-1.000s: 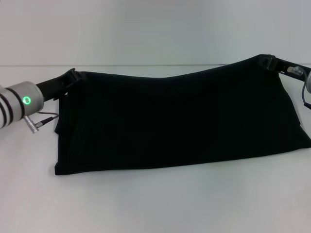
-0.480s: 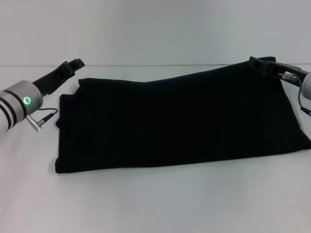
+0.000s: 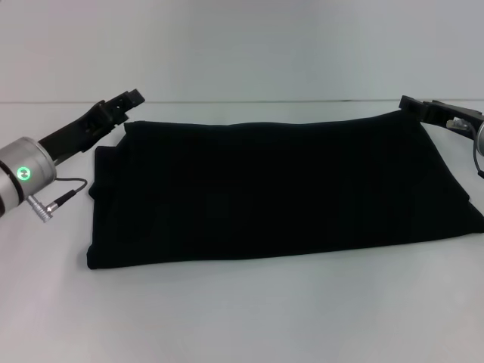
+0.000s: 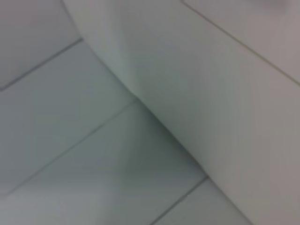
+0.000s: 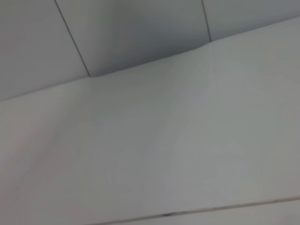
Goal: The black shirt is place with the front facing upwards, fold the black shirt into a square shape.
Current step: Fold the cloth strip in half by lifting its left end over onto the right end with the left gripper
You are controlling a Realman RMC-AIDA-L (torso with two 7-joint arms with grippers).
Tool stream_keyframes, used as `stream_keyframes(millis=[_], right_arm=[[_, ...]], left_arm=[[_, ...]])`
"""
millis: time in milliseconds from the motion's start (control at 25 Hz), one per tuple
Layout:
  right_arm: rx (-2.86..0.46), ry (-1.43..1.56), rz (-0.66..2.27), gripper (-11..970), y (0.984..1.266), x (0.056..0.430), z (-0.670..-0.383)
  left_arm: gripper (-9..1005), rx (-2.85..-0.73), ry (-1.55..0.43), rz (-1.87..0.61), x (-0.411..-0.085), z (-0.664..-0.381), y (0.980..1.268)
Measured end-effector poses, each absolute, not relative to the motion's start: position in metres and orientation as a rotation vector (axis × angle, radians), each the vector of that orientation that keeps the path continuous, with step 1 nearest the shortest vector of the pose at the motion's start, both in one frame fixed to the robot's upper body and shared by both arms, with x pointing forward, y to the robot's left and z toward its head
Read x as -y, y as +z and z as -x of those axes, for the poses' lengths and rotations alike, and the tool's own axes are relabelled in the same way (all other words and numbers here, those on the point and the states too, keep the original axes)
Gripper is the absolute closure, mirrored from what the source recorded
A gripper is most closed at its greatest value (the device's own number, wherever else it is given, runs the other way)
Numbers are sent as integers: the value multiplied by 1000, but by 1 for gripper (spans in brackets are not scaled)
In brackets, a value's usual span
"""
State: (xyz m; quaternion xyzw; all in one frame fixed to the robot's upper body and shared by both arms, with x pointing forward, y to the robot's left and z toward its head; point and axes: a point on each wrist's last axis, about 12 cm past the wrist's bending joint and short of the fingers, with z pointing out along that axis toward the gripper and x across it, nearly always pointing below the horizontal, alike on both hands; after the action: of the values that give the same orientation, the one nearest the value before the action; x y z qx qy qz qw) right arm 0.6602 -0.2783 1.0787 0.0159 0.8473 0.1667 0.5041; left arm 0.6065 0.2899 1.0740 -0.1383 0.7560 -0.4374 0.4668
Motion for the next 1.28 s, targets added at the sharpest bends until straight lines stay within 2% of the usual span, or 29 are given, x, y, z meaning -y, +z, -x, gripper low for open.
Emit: stream_keyframes(millis=[160,280,480,640,800,880,1280], right_arm=[[-2007,484,-55,292,1082,279,-657],[-1947,595,48,282,1087,283,-645],[-1803,746,490,252,1095,282,-610],[-1721,771,738,228,1089,276,-585],[-1686,740,829,99,1078,269,-570],[-1675,727,870,35,1074,266,-567],[-1704,720,896,21,1063,259,-563]], left_arm=[[407,-1824,-1175,260,-289,-596,1079],[389,-1797,-1270,213,-296,-582,1083],[302,-1929,-1427,273,-317,-556,1078],[222,-2017,-1489,383,-336,-528,1067],[141,-2114,-1505,507,-353,-501,1058],[101,-2143,-1511,534,-356,-498,1058],[80,-2282,-1465,775,-368,-492,1049]])
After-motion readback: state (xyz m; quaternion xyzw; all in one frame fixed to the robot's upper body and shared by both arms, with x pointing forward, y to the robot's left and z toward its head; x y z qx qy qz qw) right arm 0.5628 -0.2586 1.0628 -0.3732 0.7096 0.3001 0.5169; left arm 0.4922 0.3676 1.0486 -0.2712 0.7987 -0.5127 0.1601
